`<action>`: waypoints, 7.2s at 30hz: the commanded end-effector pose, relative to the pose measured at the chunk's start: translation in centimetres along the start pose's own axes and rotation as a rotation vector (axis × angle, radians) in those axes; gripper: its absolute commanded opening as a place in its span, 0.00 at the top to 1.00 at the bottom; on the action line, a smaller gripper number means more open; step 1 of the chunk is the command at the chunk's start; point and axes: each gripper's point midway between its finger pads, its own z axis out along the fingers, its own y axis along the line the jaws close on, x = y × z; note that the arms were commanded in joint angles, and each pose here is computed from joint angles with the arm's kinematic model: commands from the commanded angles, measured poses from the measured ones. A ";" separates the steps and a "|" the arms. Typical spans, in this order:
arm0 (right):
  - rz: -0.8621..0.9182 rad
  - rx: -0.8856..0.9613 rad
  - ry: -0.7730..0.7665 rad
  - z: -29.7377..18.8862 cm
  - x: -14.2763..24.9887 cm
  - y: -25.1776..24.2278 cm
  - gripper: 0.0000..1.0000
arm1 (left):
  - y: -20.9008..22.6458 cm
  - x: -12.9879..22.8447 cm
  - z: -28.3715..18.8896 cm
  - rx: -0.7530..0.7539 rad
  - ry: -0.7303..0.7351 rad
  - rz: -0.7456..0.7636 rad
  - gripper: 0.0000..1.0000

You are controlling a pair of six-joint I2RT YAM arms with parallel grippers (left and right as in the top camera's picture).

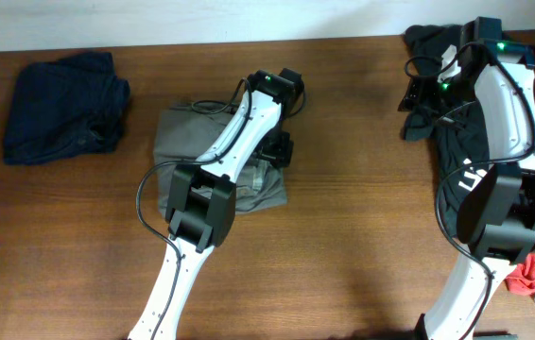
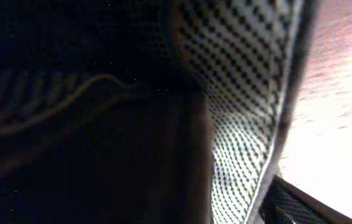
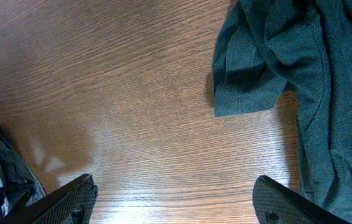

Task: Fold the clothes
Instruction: 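Hold the folded shorts with the left gripper and adjust the fold, then lift the grey shorts bundle with the left gripper and carry it leftward, then lower the shorts onto the navy garment stack and open the left gripper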

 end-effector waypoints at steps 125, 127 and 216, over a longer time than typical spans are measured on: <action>-0.047 -0.002 0.032 0.4 0.8 0.0 0.15 | 18.5 -3.5 -25.7 -0.325 -0.646 -0.022 1.00; -0.047 -0.002 0.032 0.4 0.8 0.0 0.15 | 19.1 -3.7 -25.9 -0.349 -0.652 0.000 1.00; -0.127 -0.062 0.074 1.3 2.4 4.7 0.16 | 38.0 -2.8 -9.1 0.076 -0.550 0.074 0.52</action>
